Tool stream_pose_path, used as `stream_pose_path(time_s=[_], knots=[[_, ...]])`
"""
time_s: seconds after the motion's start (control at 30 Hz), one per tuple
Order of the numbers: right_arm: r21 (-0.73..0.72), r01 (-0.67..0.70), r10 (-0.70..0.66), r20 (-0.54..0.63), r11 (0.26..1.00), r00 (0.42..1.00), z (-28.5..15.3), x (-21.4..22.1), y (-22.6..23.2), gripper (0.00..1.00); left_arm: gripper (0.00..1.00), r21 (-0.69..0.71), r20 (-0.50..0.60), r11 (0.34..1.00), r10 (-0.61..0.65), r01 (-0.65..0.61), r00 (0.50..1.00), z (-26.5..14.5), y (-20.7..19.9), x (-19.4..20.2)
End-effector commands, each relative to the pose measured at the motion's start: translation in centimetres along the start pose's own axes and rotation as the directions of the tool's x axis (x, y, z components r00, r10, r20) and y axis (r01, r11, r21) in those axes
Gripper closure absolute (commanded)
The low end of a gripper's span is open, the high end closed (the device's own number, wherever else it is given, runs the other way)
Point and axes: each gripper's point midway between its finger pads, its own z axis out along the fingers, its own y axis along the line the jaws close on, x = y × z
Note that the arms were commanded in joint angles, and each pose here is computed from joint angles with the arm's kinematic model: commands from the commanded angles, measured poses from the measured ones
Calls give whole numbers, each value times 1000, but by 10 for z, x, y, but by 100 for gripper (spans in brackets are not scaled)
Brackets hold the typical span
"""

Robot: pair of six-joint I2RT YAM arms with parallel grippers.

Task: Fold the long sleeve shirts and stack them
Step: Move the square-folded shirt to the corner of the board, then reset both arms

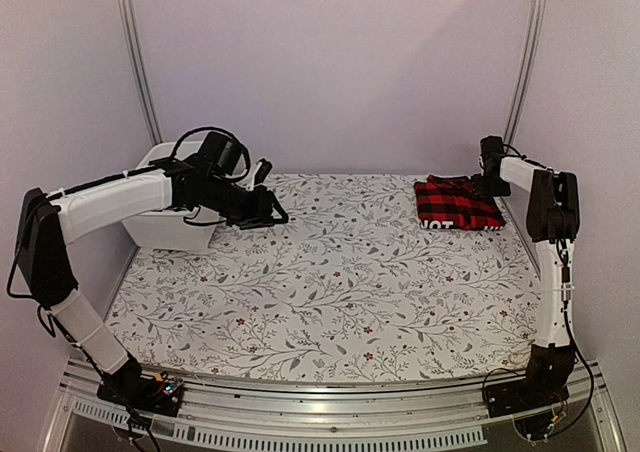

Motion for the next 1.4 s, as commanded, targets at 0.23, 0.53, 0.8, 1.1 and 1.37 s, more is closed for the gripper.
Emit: stream_pose_path(time_s=[0.23, 0.53, 0.8, 1.1, 1.37], knots=[[-83, -61, 72, 136, 995, 988, -95, -37, 43, 1, 48, -42, 123, 998, 48, -43, 991, -24, 5, -31], [-212, -93, 139, 214, 973, 967, -204, -14, 97, 1, 28, -49, 237, 995, 101, -92, 966, -50, 5, -41], [-449, -112, 251, 262, 886, 932, -316, 15, 133, 1, 1, -48, 305, 991, 132, -124, 943, -70, 1, -41], [-650, -79, 331, 274, 756, 903, -406, 63, 138, 1, 0, -66, 386, 989, 150, -135, 910, -95, 3, -31], [-726, -57, 399, 309, 685, 864, -452, 82, 99, 1, 0, -100, 436, 986, 162, -132, 885, -112, 10, -21]])
